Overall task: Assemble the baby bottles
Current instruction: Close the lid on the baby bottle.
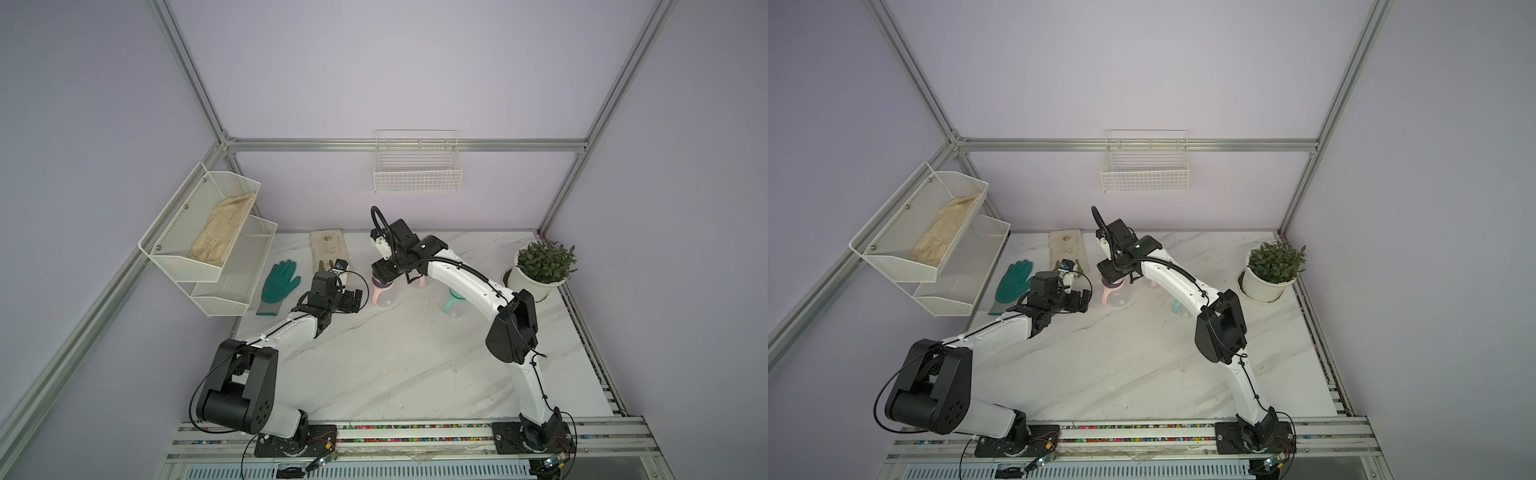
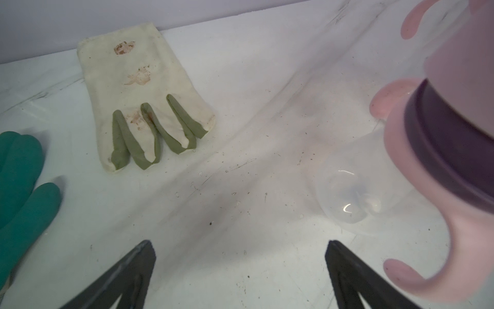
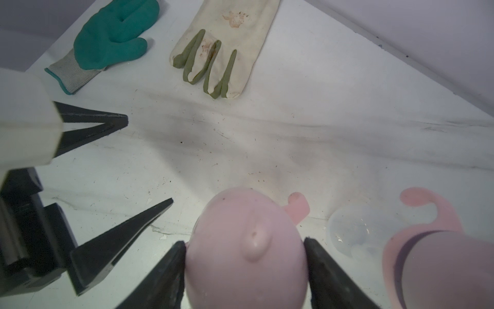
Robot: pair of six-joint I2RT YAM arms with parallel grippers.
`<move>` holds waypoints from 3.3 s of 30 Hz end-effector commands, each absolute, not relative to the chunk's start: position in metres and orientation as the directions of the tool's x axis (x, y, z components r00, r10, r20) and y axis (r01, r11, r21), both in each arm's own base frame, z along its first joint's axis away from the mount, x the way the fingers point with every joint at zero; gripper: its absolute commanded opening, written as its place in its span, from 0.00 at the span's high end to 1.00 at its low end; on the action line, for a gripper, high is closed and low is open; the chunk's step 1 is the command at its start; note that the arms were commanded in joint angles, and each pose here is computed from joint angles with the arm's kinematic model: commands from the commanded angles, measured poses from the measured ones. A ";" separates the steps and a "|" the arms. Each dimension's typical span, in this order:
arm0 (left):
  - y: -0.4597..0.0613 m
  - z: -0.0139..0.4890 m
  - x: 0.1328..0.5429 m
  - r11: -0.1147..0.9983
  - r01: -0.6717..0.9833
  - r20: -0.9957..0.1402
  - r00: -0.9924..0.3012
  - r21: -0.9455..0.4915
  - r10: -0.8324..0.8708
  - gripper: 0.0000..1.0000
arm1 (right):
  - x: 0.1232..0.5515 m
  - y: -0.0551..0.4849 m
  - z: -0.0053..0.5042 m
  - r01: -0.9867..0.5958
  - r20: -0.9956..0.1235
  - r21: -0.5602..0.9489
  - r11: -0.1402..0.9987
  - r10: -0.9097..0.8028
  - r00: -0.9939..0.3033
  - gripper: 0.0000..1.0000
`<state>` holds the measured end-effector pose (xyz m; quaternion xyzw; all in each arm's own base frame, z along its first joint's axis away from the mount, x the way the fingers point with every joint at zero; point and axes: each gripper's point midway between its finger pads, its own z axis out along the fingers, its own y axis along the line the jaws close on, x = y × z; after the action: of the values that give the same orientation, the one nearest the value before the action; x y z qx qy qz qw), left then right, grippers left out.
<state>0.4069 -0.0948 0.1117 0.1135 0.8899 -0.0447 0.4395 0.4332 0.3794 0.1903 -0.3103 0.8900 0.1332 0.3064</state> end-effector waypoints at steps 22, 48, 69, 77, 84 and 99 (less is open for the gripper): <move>-0.107 0.140 0.433 0.966 0.256 -0.837 -0.537 -0.044 0.104 0.00 | 0.427 0.385 0.228 -0.668 -0.683 -0.019 0.744 -0.498 -0.535 0.25; -0.126 0.295 0.424 0.917 0.382 -0.972 -0.235 -0.116 -0.024 0.04 | 0.450 0.351 0.294 -0.665 -0.902 0.232 0.710 -0.098 -0.420 0.56; -0.158 0.265 0.442 0.867 0.471 -0.956 -0.292 -0.163 -0.021 0.14 | 0.446 0.367 0.235 -0.692 -0.861 0.306 0.654 -0.119 -0.494 0.64; -0.162 0.257 0.447 0.867 0.472 -0.954 -0.300 -0.161 -0.014 0.15 | 0.445 0.377 0.219 -0.697 -0.841 0.335 0.634 -0.131 -0.524 0.66; -0.168 0.249 0.448 0.861 0.484 -0.951 -0.310 -0.159 -0.002 0.16 | 0.444 0.379 0.211 -0.691 -0.835 0.327 0.645 -0.144 -0.531 0.67; -0.174 0.215 0.446 0.867 0.469 -0.931 -0.364 -0.170 0.014 0.19 | 0.432 0.387 0.186 -0.675 -0.807 0.312 0.669 -0.190 -0.560 0.69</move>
<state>0.4418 -0.1671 0.2096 0.1511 0.8040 -0.2054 0.5372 0.4440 0.3776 0.2141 -0.2529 0.8103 0.3207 0.4203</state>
